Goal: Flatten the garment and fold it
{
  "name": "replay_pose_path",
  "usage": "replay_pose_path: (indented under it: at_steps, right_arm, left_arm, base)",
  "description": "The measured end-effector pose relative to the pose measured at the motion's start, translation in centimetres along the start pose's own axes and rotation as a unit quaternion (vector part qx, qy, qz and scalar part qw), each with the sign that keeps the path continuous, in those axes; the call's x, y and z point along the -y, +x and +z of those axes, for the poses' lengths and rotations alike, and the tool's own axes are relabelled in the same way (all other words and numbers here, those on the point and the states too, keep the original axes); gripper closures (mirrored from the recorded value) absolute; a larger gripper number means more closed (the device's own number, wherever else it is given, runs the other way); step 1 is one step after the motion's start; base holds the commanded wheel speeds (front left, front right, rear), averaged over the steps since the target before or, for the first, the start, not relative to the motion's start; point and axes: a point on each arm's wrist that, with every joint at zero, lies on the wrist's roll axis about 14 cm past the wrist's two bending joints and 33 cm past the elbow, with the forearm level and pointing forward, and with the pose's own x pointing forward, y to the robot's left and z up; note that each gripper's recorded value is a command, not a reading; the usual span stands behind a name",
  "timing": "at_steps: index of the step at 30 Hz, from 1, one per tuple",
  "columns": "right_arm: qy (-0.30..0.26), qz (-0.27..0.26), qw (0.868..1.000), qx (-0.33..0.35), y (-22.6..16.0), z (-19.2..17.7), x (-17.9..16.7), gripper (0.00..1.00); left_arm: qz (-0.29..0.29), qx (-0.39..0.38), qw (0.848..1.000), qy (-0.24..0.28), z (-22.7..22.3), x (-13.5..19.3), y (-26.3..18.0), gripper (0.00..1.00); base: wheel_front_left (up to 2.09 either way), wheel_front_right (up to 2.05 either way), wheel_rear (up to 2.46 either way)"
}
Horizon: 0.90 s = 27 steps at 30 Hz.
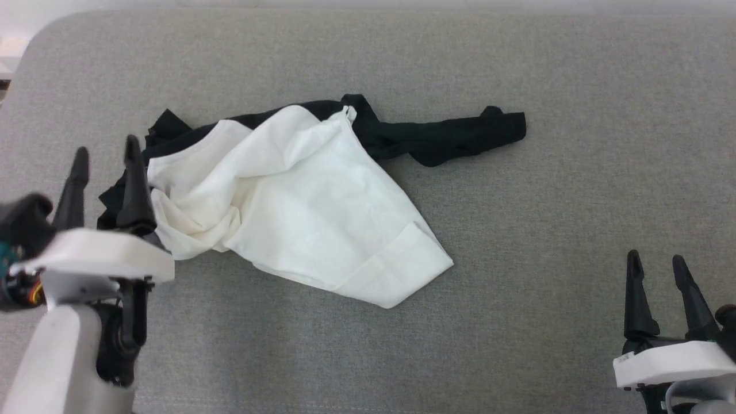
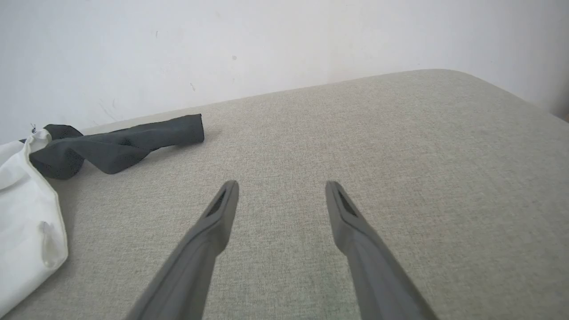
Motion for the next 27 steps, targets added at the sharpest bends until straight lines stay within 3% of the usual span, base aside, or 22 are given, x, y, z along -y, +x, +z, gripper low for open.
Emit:
replay_pose_path:
  at_steps: [4,13,27]
  right_arm:
    - [0.0,0.002,1.0,0.005,-0.2,0.4,-0.1,0.0]
    - [0.0,0.003,1.0,0.016,-0.8,1.2,-0.2,0.0]
    - [-0.001,0.015,0.999,0.049,-2.1,3.5,-0.9,0.0]
  left_arm:
    - [-0.013,0.085,0.996,0.031,2.3,0.9,-2.4,0.0]
    - [-0.023,0.166,0.985,0.05,4.7,3.9,-7.0,0.0]
    - [-0.027,0.101,0.99,0.094,0.4,3.8,-12.2,0.0]
  base:
    - [0.0,0.0,0.0]
    - [0.0,0.0,0.0]
    - [0.0,0.0,0.0]
